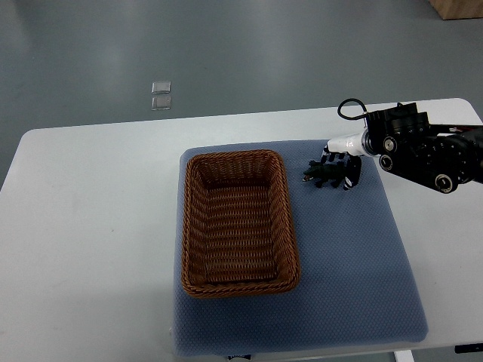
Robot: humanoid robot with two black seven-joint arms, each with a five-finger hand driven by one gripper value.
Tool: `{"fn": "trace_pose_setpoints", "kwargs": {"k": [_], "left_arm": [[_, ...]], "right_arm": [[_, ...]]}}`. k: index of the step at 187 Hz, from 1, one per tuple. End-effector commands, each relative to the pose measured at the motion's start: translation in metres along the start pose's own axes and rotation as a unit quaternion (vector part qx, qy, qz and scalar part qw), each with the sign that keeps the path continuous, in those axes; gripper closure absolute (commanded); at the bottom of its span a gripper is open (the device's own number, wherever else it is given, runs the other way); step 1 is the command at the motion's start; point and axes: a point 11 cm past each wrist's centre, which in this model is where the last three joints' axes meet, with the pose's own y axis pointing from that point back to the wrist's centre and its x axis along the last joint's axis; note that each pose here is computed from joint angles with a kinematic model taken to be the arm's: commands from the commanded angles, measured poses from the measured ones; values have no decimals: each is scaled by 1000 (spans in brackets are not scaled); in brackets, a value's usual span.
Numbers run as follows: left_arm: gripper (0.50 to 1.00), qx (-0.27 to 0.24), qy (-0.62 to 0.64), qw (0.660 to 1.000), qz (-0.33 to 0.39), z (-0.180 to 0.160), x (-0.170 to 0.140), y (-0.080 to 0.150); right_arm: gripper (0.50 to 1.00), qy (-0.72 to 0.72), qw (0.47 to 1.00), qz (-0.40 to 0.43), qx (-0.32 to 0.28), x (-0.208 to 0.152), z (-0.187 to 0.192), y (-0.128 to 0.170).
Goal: Place crocodile in brown basket with right hand
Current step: 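Lower the right hand onto the crocodile and close fingers around it, then lift the held crocodile and carry it over the wicker basket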
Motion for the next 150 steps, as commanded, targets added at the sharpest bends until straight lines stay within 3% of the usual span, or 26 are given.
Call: {"fn": "trace_pose_setpoints", "kwargs": {"k": [1,19,46,76,86,150], "left_arm": [[500,0,0,1000,0,0,0,0],[500,0,1,1000,0,0,0,0],[500,1,0,1000,0,-1,0,0],[500,0,0,1000,0,0,0,0],[500,1,0,1000,0,0,0,0],[500,0,0,1000,0,0,0,0]], "right_arm": [[689,-4,1000,3,-5,-1,4,-1],[715,-5,1000,4,-6,-2,4,-2],[860,-3,1000,4,-7,-2,5,-2],[946,6,1000,11,-9,4,5,0],[997,6,1000,11,-9,6,5,1],[1000,19,999,39,-6,58,10,37]]}}
